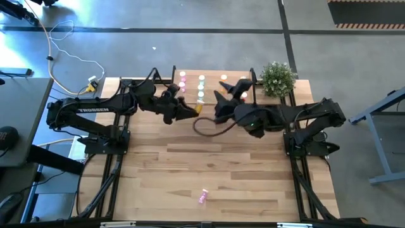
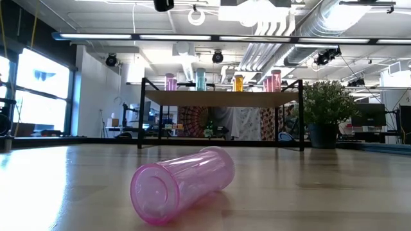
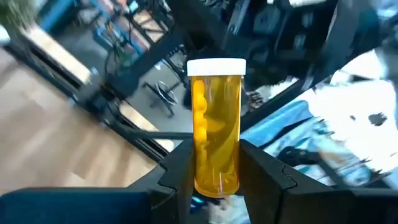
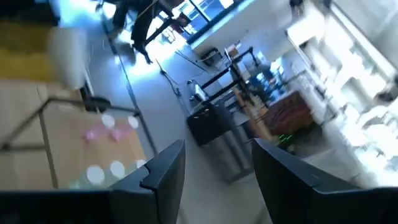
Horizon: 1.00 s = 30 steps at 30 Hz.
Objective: Pick and place medicine bottles onto shelf by color
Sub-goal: Put the orange pill bottle on the shelf aligned with the other orange pill bottles
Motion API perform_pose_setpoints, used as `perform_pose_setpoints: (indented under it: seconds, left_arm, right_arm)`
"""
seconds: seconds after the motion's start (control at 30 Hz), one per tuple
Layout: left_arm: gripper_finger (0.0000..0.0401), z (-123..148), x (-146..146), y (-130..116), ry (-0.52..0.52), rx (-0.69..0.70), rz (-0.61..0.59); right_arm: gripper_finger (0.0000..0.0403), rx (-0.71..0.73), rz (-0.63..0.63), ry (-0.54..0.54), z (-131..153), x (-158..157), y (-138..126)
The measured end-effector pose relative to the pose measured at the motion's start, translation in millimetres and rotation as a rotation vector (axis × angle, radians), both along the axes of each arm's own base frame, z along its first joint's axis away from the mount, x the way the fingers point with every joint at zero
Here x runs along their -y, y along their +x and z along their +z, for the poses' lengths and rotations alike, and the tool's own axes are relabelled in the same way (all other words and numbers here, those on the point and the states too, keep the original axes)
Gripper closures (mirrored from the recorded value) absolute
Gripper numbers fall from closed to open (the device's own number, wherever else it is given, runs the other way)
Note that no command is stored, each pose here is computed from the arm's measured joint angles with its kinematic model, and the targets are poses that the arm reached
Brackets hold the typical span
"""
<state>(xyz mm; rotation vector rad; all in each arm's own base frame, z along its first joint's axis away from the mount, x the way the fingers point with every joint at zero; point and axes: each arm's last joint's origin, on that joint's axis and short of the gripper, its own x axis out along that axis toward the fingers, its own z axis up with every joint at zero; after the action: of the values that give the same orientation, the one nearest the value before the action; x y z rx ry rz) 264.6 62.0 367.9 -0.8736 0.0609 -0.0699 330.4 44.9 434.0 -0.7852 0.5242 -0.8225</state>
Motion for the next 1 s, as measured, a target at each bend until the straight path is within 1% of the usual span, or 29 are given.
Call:
perform_pose_setpoints:
  seconds: [0.1, 0.17, 0.33, 0.47, 0.57, 0.67, 0.73, 0.83, 0.9, 1.0]
  left_arm:
    - [0.0302, 0.0, -4.5, -0.9, 0.103, 0.008, 0.021]
    - [0.0302, 0.0, -6.5, -1.3, 0.173, 0.01, 0.049]
    - [0.0302, -0.5, -8.5, -1.3, 0.363, 0.004, 0.104]
    - [0.0302, -3.2, -8.4, -1.1, 0.49, -0.031, 0.141]
    - [0.0302, -4.6, -8.1, -0.8, 0.574, -0.056, 0.172]
    - [0.0302, -4.8, -6.6, 0.4, 0.632, -0.069, 0.209]
    - [0.0302, -5.9, -4.5, 4.5, 0.67, -0.068, 0.228]
    - [0.0302, -8.5, -0.8, 13.3, 0.705, -0.053, 0.247]
    - [0.0302, -11.2, 1.2, 20.0, 0.712, -0.049, 0.272]
    - [0.0302, -15.6, 1.7, 28.5, 0.717, -0.052, 0.323]
  right_arm:
    - [0.0226, 0.125, -0.013, 0.086, 7.4, 8.3, -6.7]
    - [0.0226, 0.197, 0.01, 0.151, 11.9, 12.7, -11.3]
    - [0.0226, 0.384, 0.141, 0.362, 24.9, 22.1, -22.9]
    - [0.0226, 0.475, 0.258, 0.536, 33.4, 32.6, -33.1]
    - [0.0226, 0.501, 0.356, 0.677, 37.2, 41.3, -40.4]
    - [0.0226, 0.493, 0.471, 0.816, 38.2, 50.0, -42.9]
    - [0.0226, 0.467, 0.538, 0.87, 37.5, 55.2, -42.4]
    - [0.0226, 0.429, 0.592, 0.912, 34.6, 63.3, -39.5]
    - [0.0226, 0.399, 0.589, 0.912, 31.7, 68.7, -39.3]
    - [0.0226, 0.362, 0.648, 0.906, 31.9, 75.1, -40.5]
